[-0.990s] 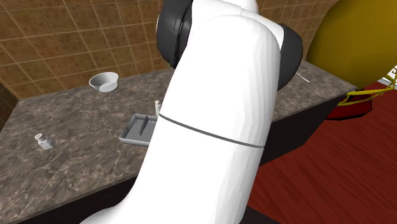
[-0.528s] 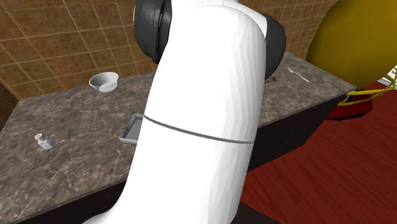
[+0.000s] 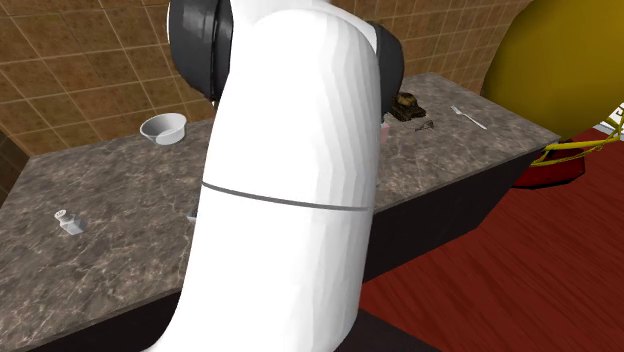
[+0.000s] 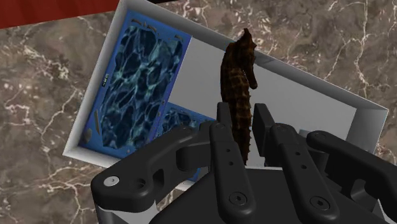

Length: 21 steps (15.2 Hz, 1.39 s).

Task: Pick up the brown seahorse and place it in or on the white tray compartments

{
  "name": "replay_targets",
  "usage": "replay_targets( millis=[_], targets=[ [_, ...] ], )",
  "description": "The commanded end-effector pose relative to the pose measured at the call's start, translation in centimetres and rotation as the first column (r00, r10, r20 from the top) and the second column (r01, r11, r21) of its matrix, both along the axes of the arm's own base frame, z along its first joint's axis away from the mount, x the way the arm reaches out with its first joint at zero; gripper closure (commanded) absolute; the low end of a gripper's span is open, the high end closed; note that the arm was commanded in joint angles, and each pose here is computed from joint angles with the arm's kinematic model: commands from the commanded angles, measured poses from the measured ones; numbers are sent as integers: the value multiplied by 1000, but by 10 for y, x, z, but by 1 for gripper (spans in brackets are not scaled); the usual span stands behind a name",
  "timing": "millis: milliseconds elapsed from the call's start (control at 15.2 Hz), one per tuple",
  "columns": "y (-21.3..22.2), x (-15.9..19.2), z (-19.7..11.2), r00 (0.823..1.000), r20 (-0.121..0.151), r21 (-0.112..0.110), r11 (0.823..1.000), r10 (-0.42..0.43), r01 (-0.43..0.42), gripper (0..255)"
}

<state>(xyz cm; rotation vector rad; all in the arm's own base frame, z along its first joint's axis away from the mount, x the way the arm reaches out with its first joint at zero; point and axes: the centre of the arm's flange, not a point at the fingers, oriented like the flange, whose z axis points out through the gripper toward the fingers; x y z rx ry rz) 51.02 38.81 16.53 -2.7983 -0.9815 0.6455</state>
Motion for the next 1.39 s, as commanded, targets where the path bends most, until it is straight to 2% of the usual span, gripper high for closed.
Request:
replay_targets(
  millis=[0, 132, 1122, 1320],
  targets=[
    [23, -11, 2, 1000, 0, 0, 1000, -1, 1, 255],
    [40, -21, 3, 1000, 0, 0, 1000, -1, 1, 255],
    [40, -21, -78, 1000, 0, 0, 1000, -1, 1, 255],
    [40, -21, -78, 1000, 0, 0, 1000, -1, 1, 255]
  ],
)
